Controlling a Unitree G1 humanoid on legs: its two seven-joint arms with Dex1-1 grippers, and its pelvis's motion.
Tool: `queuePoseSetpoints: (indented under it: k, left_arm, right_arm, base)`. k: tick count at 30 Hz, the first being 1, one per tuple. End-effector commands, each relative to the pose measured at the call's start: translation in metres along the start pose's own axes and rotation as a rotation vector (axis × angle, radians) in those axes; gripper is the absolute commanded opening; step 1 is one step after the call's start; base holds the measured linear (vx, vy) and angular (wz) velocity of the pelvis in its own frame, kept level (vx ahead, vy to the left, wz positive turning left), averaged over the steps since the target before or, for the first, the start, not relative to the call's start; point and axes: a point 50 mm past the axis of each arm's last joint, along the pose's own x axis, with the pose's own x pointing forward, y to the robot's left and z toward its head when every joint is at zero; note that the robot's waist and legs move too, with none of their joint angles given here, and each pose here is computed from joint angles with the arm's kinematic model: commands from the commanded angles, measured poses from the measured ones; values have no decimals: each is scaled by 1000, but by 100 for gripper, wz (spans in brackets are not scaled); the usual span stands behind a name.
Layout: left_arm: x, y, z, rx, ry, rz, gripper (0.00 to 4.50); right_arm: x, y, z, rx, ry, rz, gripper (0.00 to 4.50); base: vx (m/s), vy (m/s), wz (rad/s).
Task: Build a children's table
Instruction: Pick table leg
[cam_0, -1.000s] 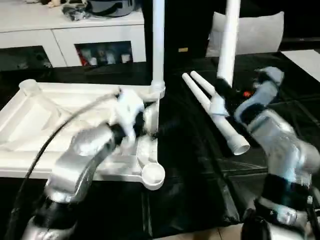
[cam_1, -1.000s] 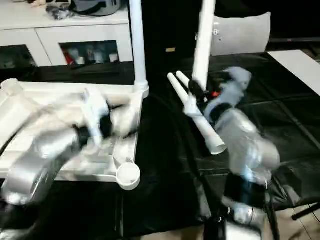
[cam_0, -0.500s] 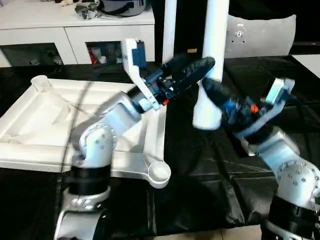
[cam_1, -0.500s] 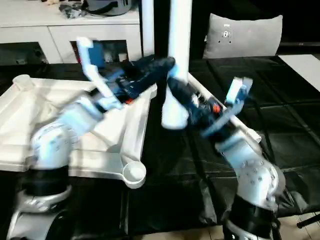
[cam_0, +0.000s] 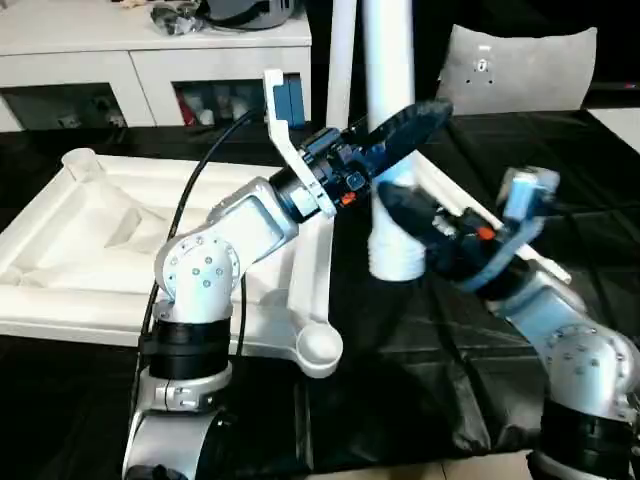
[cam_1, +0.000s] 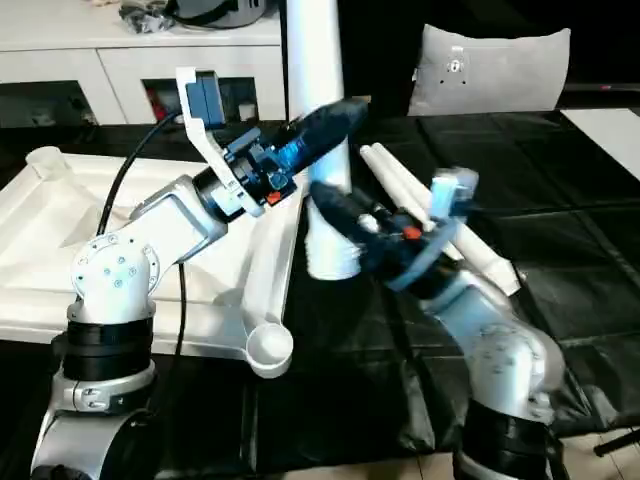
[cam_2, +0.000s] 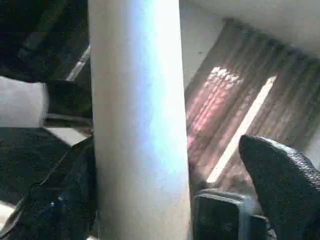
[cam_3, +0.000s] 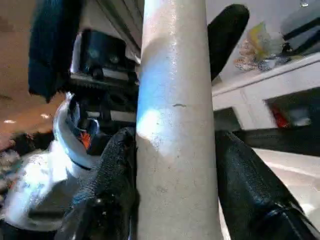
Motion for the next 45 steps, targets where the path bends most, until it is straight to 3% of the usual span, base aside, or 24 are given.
queuePoseSetpoints:
  k: [1, 2, 5, 8, 12, 13, 19, 25, 38, 41, 42, 45]
  left_arm:
    - [5, -1, -4, 127, 30, 48, 384]
    - [8, -1, -6, 205, 42, 90, 373]
    - [13, -3, -8, 293, 32, 140, 363]
    - [17, 2, -12, 389, 15, 256, 323]
    - [17, 9, -17, 414, 14, 350, 314]
    - [16, 11, -17, 413, 1, 372, 288]
    - [16, 14, -17, 435, -23, 411, 240]
    - [16, 15, -19, 436, -26, 421, 210]
    - [16, 15, -20, 424, -40, 425, 198]
    - [14, 19, -16, 423, -52, 455, 198]
    - [10, 26, -12, 429, -58, 494, 198]
    - [5, 34, -7, 444, -59, 534, 196]
  right_arm:
    - [9, -5, 5, -71, -17, -83, 189]
    - [16, -6, 4, -123, -7, -112, 189]
    - [24, -7, -4, -212, 33, -143, 189]
    - [33, -7, -13, -273, 11, -181, 189]
    - [38, -6, -20, -310, 9, -207, 189]
    - [40, -7, -24, -349, 13, -223, 189]
    - [42, -12, -28, -418, -14, -259, 189]
    - [43, -15, -29, -437, -32, -273, 189]
    - [45, -19, -32, -484, -15, -282, 189]
    - [43, -22, -32, -470, 1, -271, 259]
    - [40, -23, -31, -427, -1, -264, 261]
    - [35, -27, -29, -448, 4, -277, 280]
  base:
    - [0, 0, 0]
    - [0, 0, 0]
    - [0, 0, 0]
    - [0, 0, 0]
    - [0, 0, 0]
    - [0, 0, 0]
    - [0, 0, 0]
    - [0, 0, 0]
    - [0, 0, 0]
    - [0, 0, 0]
    - [0, 0, 0]
    - [0, 0, 0]
